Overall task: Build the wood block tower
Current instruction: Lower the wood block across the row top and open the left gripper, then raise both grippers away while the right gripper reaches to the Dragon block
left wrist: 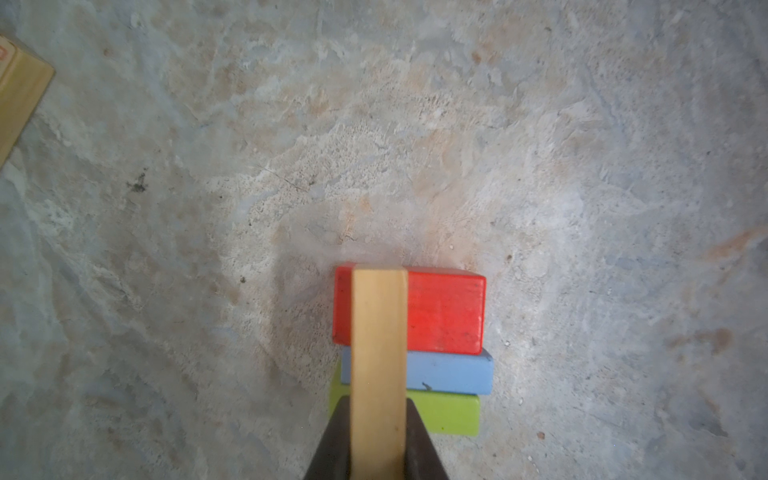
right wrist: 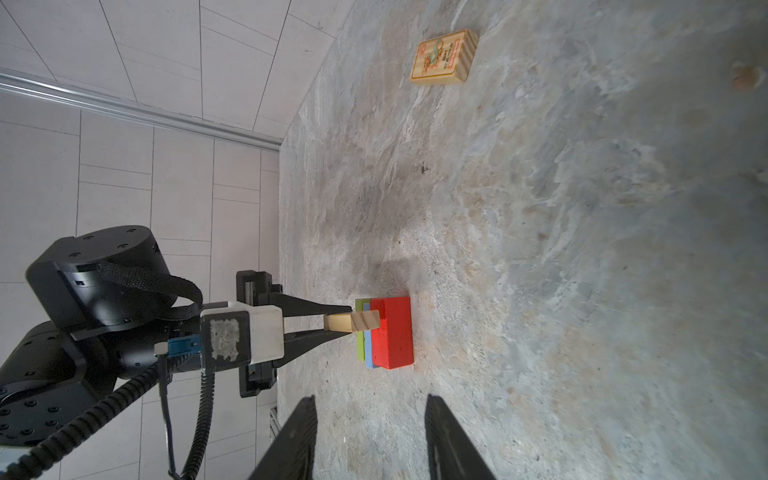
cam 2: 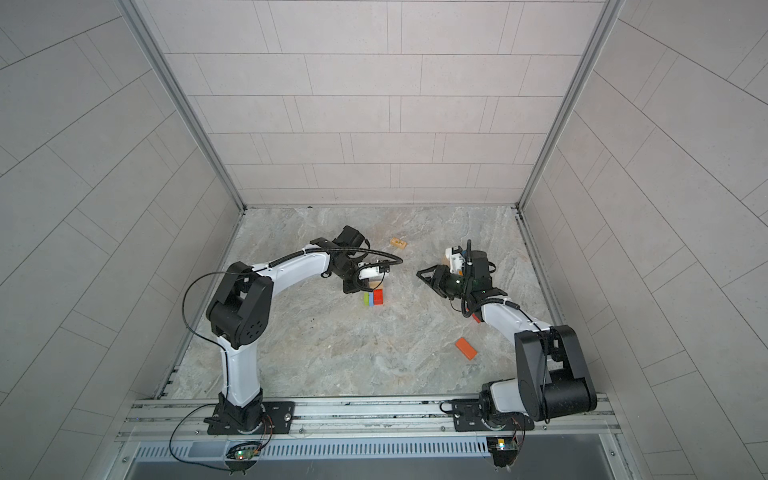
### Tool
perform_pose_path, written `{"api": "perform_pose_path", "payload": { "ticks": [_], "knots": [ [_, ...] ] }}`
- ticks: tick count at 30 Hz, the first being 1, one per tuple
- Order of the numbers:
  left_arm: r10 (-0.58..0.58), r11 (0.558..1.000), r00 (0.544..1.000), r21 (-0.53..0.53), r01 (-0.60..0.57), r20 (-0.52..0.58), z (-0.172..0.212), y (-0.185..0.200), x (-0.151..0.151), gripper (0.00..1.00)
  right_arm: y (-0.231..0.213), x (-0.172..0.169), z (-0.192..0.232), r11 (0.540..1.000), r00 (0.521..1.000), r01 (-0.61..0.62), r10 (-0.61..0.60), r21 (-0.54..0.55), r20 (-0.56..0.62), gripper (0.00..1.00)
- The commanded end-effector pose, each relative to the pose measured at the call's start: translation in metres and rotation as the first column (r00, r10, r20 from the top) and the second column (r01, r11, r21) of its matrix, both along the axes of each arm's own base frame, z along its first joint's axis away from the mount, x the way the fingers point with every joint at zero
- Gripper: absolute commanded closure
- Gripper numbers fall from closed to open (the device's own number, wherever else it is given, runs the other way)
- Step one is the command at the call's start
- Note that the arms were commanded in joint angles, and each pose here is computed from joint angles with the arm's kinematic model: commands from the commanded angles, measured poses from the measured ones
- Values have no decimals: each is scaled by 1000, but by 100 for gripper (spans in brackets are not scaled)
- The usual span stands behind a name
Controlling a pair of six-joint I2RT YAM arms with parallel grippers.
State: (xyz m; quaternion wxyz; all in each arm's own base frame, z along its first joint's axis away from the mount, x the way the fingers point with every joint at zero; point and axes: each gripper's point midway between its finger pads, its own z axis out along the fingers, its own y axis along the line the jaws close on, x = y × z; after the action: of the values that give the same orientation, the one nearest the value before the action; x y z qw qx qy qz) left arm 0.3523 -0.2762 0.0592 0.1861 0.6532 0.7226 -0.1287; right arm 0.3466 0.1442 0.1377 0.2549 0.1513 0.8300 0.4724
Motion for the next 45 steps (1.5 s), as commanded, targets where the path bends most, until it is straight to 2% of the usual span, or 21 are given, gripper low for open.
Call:
{"api": "perform_pose_path", "payload": {
  "ticks": [1, 18, 20, 25, 31, 33, 34, 35, 36, 40, 42, 43, 45],
  "knots": [
    [-10, 1000, 1000, -6, 10, -4, 1, 2, -1, 78, -1, 1, -2, 1000, 1000, 2, -2, -2, 8, 57],
    [-10, 1000, 1000, -1, 10, 12, 7, 4, -2, 60, -1, 3, 0, 1000, 1000, 4, -4, 1, 13, 56],
    [-7, 1000, 1000, -5, 7, 19, 12, 4, -1, 55, -1, 3, 2, 1000, 1000, 4, -4, 0, 15, 55],
    [-5, 1000, 1000, -19, 6, 29, 30, 3, -2, 32, -3, 1, 9, 1000, 1000, 1, -1, -28, 24, 49],
    [4, 998, 997, -66, 1, 74, 63, 2, -4, 17, -8, 1, 15, 997, 999, 12, -9, -79, 35, 44],
    [39, 996, 994, -88, -30, 100, 78, 4, -4, 15, -10, 1, 16, 994, 999, 9, -6, -110, 32, 43],
    [57, 994, 992, -98, -45, 117, 83, 5, -3, 10, -11, 2, 16, 992, 1000, 8, -4, -127, 29, 43],
    [86, 990, 987, -119, -70, 134, 90, 5, -1, 0, -13, 2, 16, 985, 1000, 0, 5, -170, 28, 43],
    [125, 984, 981, -149, -102, 150, 99, 5, 1, 0, -15, 2, 17, 975, 999, -8, 14, -221, 29, 43],
    [302, 934, 932, -258, -247, 203, 125, 9, 15, 0, -30, 7, 22, 900, 999, -12, 31, -437, 35, 43],
    [486, 842, 850, -367, -394, 202, 143, 17, 30, 0, -36, 17, 25, 865, 998, -8, 38, -502, 49, 42],
    [540, 805, 817, -407, -432, 201, 149, 21, 33, 0, -38, 23, 27, 848, 997, -10, 46, -530, 54, 41],
    [670, 689, 728, -489, -535, 148, 162, 33, 39, 0, -40, 36, 29, 814, 995, -25, 78, -580, 65, 41]
  ]
}}
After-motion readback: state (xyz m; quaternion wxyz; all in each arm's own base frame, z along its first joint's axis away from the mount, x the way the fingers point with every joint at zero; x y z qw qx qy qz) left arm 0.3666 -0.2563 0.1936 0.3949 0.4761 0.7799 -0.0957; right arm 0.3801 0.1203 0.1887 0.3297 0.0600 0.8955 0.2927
